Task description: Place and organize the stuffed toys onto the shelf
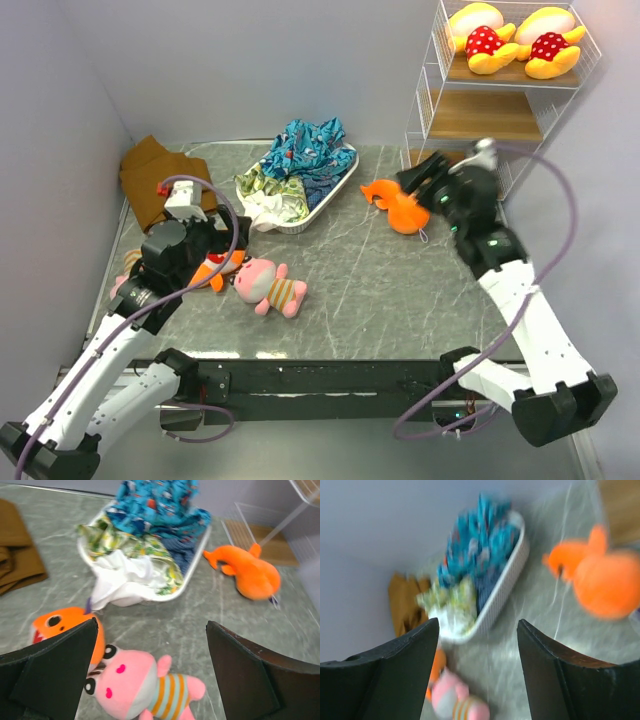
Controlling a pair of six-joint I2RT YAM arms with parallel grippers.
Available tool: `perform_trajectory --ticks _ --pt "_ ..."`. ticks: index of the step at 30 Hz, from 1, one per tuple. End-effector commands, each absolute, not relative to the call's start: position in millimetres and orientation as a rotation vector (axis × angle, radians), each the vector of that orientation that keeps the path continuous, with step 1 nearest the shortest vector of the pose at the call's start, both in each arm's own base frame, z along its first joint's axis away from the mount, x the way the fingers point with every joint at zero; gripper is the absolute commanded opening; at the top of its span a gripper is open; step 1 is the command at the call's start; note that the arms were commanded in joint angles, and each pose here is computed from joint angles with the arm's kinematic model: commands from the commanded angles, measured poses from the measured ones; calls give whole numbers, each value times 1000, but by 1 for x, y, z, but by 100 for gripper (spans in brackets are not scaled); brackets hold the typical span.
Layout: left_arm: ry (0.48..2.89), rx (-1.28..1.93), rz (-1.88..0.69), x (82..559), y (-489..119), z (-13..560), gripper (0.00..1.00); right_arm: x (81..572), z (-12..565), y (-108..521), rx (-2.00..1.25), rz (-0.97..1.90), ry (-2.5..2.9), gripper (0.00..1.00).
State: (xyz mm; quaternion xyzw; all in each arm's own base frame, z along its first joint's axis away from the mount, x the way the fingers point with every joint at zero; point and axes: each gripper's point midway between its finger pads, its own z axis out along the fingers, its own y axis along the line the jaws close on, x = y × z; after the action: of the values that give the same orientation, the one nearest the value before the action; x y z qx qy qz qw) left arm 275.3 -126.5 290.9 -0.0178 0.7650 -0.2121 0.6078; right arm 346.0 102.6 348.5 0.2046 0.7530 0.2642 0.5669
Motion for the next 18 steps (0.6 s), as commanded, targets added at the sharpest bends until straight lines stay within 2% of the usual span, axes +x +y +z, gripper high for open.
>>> perform_trajectory --ticks 1,5,10,15,18 --pt "1668 -224 -401 281 -96 316 96 331 285 163 430 758 1921 70" --pt "1647 -249 -328 278 -81 318 97 293 226 242 266 835 2091 70" --pt "1609 -245 -293 271 -71 324 96 257 151 293 220 870 2350 70" --pt "1590 -226 -307 268 -72 327 96 218 128 338 239 956 2432 69" --pt "1594 -219 -309 267 -73 327 96 211 120 351 288 983 2403 68"
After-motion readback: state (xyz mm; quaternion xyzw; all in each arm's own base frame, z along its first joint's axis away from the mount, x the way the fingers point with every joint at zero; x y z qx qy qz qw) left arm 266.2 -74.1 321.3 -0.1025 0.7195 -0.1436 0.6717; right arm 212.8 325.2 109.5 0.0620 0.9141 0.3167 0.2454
